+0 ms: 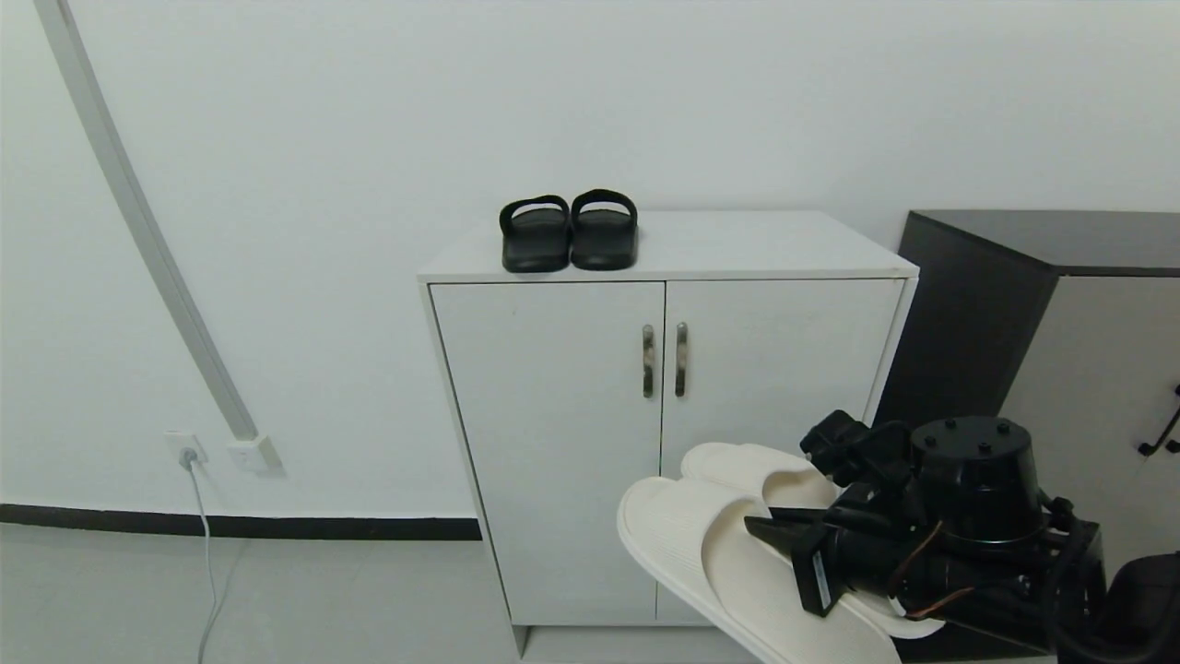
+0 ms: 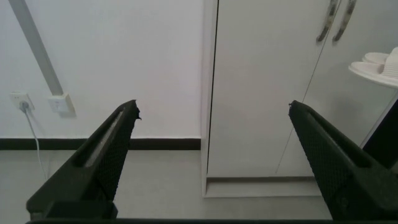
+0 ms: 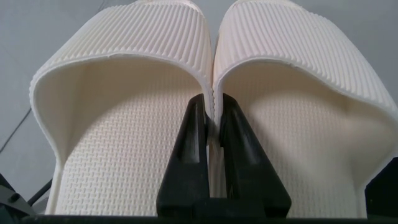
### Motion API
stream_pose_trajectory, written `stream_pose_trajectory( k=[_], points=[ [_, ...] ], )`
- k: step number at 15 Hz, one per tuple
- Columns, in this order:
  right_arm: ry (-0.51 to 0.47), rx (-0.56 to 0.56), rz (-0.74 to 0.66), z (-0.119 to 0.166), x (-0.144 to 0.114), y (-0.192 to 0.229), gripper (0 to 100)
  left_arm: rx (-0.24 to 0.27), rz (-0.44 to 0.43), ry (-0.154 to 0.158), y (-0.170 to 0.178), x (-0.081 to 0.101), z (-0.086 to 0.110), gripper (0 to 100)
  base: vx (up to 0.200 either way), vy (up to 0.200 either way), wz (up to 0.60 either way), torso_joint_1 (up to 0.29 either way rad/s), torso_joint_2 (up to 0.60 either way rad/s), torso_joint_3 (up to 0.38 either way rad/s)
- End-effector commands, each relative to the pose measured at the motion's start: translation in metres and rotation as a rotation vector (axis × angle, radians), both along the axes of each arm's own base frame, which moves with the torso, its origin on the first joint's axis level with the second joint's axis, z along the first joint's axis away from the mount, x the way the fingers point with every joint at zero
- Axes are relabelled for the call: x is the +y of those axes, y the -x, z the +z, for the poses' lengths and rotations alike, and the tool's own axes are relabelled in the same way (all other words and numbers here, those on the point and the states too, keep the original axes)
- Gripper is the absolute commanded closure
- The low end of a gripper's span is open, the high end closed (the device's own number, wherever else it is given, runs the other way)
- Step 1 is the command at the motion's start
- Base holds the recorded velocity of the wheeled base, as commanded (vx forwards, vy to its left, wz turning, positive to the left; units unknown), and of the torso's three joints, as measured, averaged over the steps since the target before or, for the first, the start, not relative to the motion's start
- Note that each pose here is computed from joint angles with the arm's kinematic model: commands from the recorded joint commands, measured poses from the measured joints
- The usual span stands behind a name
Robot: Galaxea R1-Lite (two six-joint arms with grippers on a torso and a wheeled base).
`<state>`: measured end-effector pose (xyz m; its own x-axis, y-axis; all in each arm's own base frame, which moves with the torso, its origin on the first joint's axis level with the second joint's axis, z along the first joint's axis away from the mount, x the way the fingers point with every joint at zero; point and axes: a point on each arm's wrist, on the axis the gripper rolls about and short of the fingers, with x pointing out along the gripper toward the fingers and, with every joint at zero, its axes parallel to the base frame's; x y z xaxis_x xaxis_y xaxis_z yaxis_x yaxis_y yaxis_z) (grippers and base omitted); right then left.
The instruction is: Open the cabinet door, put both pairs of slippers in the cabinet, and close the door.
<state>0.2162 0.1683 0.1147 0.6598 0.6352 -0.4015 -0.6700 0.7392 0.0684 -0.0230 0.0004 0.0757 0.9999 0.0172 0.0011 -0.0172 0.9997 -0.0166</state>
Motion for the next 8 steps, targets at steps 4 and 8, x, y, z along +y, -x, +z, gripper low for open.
stream_pose_trajectory(
  k=[4,8],
  points=[
    [0.005,0.010,0.013,-0.0051,-0.0030,0.0083,100,0.001,-0.002,-0.001,-0.0001,0.0000,0.0000,0,0.000,0.000,0.00,-0.108,0.46,0.345],
    [0.012,0.018,0.014,-0.0081,-0.0030,0.0091,100,0.001,-0.003,-0.003,0.0000,0.0000,0.0003,0,0.000,0.000,0.00,-0.052,0.43,0.360]
  ],
)
